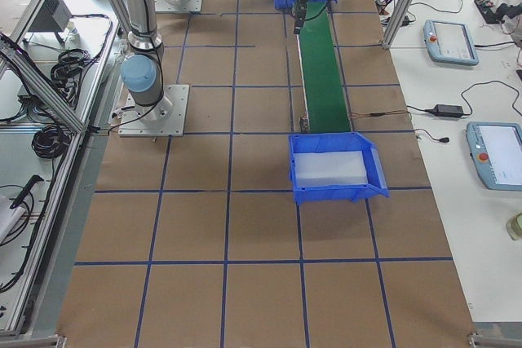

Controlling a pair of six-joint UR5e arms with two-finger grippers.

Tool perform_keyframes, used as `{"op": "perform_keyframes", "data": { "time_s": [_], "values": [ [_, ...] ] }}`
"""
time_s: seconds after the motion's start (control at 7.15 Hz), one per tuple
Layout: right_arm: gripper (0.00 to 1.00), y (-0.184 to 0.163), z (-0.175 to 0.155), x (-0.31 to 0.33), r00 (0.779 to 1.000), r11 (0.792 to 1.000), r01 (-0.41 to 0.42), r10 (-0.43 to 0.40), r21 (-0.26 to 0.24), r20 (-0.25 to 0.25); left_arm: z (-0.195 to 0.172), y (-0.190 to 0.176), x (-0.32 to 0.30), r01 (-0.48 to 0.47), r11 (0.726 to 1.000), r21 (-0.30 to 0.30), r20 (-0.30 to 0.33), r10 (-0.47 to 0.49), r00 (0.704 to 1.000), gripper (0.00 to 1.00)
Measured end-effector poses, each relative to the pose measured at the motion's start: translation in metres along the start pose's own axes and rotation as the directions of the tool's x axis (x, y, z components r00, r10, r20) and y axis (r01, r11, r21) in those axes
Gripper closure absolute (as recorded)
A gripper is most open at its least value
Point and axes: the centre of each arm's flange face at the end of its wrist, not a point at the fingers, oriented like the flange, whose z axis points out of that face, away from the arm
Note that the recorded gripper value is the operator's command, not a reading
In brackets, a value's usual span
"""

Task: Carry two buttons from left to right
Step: 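Grasp the red-capped button with the left gripper and lift it, then carry the red button onto the conveyor and release it with the left gripper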

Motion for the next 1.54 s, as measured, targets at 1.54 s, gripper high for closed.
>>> {"op": "perform_keyframes", "data": {
  "time_s": [1.54],
  "values": [
    [0.00,0.006,-0.011,-0.002,0.999,1.000,0.013,-0.013,0.003,0.032,-0.174,-0.100,0.105,0.775,0.575,0.263,0.051,-0.810,0.584,0.98]
  ]
}}
